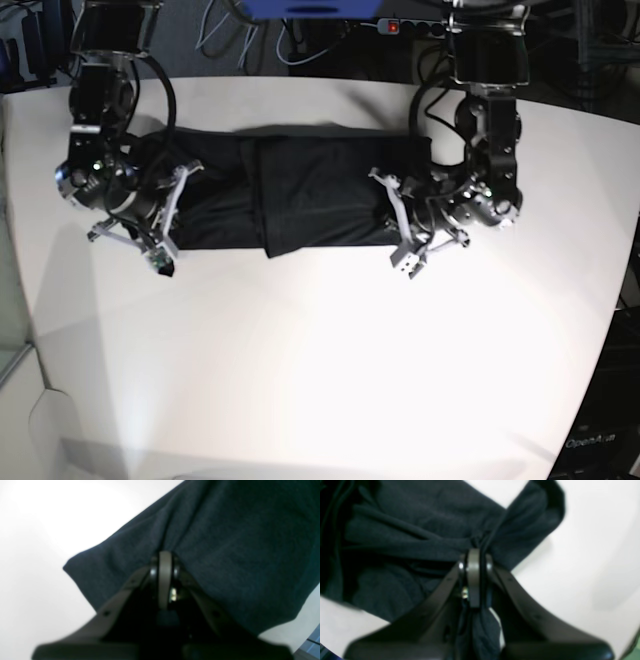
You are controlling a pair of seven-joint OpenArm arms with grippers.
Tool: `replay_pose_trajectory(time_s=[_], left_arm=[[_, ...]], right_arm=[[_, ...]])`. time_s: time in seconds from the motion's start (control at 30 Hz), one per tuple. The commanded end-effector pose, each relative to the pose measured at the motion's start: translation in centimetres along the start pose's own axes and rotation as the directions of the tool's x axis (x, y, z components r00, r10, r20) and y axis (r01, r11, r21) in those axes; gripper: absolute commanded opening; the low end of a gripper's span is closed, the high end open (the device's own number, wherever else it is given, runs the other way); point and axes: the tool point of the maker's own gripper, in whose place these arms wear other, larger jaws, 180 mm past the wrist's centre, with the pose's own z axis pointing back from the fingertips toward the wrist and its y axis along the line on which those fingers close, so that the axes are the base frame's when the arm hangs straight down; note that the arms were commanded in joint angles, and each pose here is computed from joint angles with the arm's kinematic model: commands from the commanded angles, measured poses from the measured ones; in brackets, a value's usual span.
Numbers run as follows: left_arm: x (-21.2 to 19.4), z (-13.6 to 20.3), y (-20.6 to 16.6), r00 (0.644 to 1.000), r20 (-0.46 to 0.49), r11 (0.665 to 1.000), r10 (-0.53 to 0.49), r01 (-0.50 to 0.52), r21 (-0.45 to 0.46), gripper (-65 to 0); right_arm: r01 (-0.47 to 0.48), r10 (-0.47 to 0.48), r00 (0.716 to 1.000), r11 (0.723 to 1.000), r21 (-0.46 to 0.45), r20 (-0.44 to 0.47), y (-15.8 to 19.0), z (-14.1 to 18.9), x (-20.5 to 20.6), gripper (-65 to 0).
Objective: Fold the T-shirt properly
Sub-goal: 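Hold the folded shirt with both grippers and straighten its edges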
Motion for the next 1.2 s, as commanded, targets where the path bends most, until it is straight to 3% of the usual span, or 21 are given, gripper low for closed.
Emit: replay_pose_trajectory(time_s=[0.0,1.17], left_arm=[[1.8,0.5,0.8,0.999,0.038,1.0,-0.017,0.016,0.025,-65.0],[2.4,0.6,1.4,0.998,0.051,0.999,-0.023,0.022,0.033,-65.0]], right_arm=[[-0.009,0.01,0.999,1.0,-0.028,0.038,-0.9,0.7,1.2,-64.8],[-0.04,0.041,0.999,0.998,-0.057,0.008,-2.4,1.1,0.1,-64.5]])
